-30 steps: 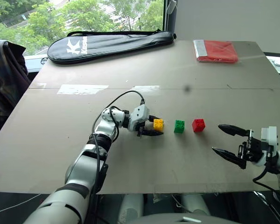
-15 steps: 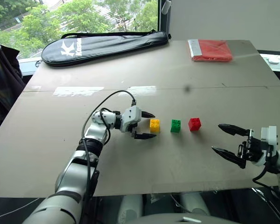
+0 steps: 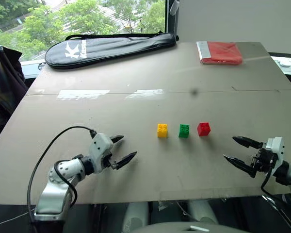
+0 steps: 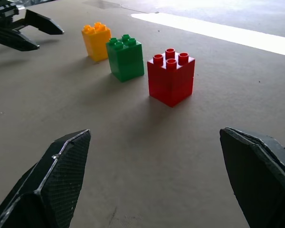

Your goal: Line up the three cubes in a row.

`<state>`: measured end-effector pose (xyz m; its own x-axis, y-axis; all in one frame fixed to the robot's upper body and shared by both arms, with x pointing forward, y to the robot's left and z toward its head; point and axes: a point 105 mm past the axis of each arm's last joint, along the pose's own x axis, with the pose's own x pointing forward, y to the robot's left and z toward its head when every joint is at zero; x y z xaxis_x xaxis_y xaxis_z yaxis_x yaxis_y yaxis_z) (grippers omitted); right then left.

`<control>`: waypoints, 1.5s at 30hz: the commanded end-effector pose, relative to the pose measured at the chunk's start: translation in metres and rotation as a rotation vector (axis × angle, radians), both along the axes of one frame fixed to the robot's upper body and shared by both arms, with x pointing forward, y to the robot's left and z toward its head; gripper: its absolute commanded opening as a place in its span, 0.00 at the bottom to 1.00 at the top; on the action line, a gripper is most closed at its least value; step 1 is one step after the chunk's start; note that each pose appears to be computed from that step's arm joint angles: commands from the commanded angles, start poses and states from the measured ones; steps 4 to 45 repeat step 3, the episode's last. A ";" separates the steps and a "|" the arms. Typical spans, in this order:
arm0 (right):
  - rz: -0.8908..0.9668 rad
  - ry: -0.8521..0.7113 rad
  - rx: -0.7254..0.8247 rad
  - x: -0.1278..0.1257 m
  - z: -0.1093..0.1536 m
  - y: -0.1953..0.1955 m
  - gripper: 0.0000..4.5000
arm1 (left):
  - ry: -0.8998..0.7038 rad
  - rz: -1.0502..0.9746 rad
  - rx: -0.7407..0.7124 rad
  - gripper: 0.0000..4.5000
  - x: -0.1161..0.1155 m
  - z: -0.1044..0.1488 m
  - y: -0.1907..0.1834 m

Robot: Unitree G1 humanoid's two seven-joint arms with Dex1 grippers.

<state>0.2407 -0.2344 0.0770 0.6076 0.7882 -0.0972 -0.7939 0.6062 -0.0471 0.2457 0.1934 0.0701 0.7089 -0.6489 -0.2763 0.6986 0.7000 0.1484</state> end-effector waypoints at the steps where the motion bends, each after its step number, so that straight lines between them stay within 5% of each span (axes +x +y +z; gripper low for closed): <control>1: 0.002 -0.050 -0.018 0.005 0.007 -0.005 1.00 | -0.035 0.062 0.012 0.99 -0.009 0.007 0.001; 45: 0.007 -0.042 -0.015 0.007 0.006 -0.006 1.00 | -0.010 0.057 0.035 0.99 -0.017 0.000 0.000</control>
